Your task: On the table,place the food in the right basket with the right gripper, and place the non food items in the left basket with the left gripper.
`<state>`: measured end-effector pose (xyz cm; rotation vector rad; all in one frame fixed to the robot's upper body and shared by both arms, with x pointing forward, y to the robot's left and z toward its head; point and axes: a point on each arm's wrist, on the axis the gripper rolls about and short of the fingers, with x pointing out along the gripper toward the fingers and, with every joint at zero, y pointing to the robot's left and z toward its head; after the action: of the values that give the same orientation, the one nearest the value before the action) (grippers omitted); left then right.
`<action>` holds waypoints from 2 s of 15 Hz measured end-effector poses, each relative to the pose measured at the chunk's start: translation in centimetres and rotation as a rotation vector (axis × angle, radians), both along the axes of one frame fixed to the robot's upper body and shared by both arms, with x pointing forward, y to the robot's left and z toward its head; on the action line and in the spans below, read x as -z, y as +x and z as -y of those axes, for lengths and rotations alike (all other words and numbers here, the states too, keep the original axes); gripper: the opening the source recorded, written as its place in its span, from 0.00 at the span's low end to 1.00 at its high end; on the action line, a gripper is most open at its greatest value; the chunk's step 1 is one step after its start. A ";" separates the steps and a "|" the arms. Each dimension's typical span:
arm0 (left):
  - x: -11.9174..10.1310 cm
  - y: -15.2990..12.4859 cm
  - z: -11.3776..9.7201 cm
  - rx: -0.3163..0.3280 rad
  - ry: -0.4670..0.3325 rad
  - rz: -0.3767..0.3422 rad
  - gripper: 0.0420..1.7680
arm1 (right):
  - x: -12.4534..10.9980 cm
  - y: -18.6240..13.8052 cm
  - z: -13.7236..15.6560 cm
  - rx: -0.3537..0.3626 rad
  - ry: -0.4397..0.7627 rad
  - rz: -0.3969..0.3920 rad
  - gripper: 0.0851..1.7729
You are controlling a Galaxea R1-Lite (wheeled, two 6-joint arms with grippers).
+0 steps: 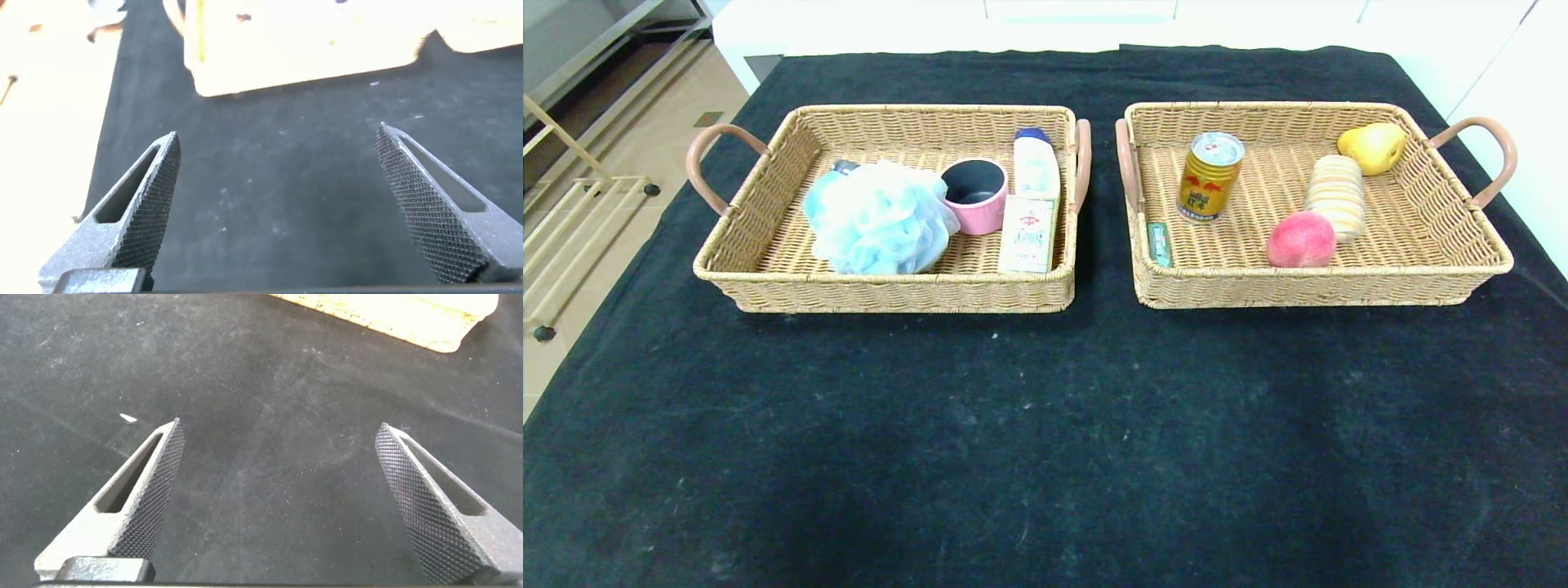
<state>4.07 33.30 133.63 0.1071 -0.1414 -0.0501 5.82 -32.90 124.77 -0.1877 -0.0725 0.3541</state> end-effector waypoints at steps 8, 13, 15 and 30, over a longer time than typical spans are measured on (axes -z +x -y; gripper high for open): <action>4.4 -1.3 0.2 0.061 0.010 0.041 0.97 | 0.3 -0.9 0.0 0.002 0.068 0.041 0.96; 7.8 0.1 0.2 0.056 0.008 0.117 0.97 | 1.7 -0.7 0.2 0.113 0.090 0.093 0.96; 9.2 0.7 0.2 0.046 -0.002 0.120 0.97 | 2.5 -0.2 0.3 0.123 0.096 0.114 0.96; 14.0 2.7 0.1 0.024 -0.165 -0.013 0.97 | 5.9 1.1 0.7 0.328 0.167 -0.006 0.96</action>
<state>6.81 33.21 119.63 -0.0600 -0.1336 -0.0626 6.89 -33.62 118.90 -0.0317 -0.0642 0.0211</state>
